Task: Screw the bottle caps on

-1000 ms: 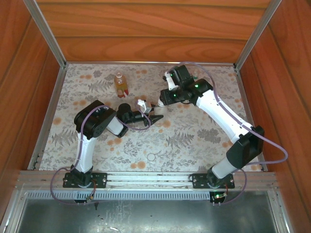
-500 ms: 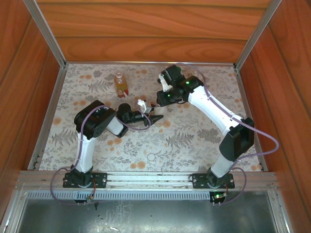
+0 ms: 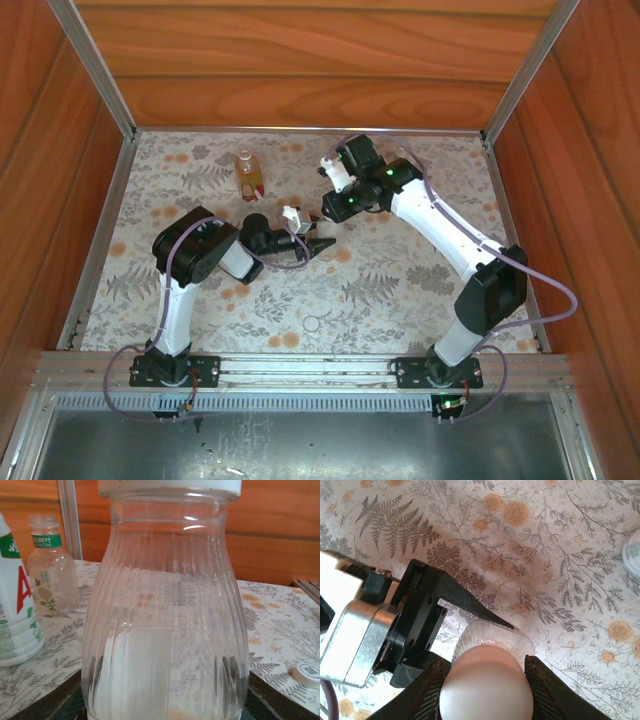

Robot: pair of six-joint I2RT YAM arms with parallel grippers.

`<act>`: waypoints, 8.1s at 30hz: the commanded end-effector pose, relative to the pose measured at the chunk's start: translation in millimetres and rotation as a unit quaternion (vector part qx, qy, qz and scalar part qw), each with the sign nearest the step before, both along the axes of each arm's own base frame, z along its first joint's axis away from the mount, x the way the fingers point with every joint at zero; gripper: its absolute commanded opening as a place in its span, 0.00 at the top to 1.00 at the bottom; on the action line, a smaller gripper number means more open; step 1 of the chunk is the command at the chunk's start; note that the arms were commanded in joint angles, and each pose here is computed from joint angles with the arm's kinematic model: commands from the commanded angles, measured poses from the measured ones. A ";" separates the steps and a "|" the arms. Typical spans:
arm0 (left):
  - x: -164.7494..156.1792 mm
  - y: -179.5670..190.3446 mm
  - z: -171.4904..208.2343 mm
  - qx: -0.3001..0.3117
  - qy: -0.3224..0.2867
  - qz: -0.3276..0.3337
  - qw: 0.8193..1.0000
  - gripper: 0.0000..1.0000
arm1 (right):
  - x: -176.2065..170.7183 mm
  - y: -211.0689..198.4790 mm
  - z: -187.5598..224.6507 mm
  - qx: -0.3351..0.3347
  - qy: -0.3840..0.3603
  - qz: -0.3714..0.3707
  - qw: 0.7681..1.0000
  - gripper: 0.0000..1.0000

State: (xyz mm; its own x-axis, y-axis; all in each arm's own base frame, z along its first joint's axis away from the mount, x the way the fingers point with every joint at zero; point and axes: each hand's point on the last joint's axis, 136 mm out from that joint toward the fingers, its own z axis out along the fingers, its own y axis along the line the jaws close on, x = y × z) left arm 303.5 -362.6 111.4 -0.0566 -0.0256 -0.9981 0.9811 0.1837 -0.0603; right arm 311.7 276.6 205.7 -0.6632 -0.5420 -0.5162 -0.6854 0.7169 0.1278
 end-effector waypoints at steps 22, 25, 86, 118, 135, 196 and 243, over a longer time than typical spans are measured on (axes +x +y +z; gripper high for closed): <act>-7.2 3.0 -28.7 0.029 0.077 -0.014 0.997 0.41 | -5.7 -3.7 22.6 0.041 -0.082 0.018 0.996 0.34; -7.4 2.9 -28.4 0.028 0.076 -0.014 0.997 0.41 | -5.4 -8.0 30.6 0.046 -0.092 0.002 0.995 0.32; -8.9 4.1 -24.9 0.027 0.073 -0.017 0.997 0.41 | -33.1 -23.2 11.8 0.113 0.068 -0.047 0.990 0.85; -35.6 30.6 -46.2 0.120 -0.098 0.019 0.988 0.41 | -84.6 -3.3 16.0 -0.077 -0.206 0.448 0.867 0.40; -37.3 32.0 -49.9 0.131 -0.113 0.022 0.985 0.41 | -71.2 5.7 3.1 -0.104 -0.178 0.445 0.871 0.52; -56.2 44.8 6.9 0.215 -0.281 0.105 0.930 0.43 | -92.5 -0.8 4.0 -0.082 -0.291 0.488 0.819 0.36; -49.8 43.9 21.0 0.214 -0.289 0.118 0.926 0.43 | -58.5 20.8 12.7 0.065 -0.177 0.176 0.966 0.76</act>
